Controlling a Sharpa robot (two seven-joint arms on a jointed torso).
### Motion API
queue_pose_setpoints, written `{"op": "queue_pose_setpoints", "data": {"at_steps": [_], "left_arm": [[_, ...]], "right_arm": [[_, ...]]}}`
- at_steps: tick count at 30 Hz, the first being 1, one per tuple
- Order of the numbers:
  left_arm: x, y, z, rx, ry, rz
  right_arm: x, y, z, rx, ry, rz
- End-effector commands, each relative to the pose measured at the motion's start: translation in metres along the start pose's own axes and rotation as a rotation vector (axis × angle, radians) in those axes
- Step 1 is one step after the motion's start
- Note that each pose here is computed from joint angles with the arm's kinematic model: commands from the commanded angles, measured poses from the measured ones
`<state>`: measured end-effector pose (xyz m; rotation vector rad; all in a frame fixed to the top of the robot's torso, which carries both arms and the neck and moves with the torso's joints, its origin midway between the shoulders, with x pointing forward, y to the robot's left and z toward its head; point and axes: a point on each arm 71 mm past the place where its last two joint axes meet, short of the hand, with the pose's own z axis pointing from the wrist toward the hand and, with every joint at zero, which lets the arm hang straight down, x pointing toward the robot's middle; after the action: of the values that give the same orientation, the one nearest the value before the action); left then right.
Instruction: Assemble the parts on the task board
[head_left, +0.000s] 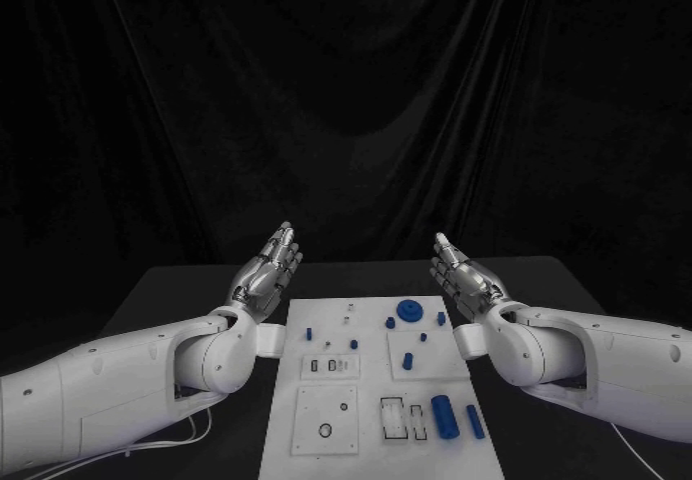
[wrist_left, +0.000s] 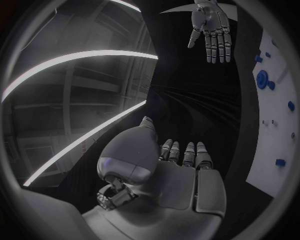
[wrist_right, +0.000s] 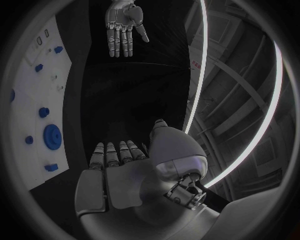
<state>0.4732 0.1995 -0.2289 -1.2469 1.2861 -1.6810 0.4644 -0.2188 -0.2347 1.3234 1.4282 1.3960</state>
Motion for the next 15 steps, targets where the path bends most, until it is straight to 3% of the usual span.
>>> {"op": "queue_pose_setpoints", "data": {"at_steps": [1,15], "left_arm": [[0.0051,-0.0116,-0.0016,0.129,0.088,0.060],[0.0019,-0.0228,-0.0088,0.178,0.188,0.164]], "right_arm": [[0.002,0.005,0.000,-0.018,0.033,0.003],[-0.007,0.023,-0.004,-0.070,0.056,-0.026]]}}
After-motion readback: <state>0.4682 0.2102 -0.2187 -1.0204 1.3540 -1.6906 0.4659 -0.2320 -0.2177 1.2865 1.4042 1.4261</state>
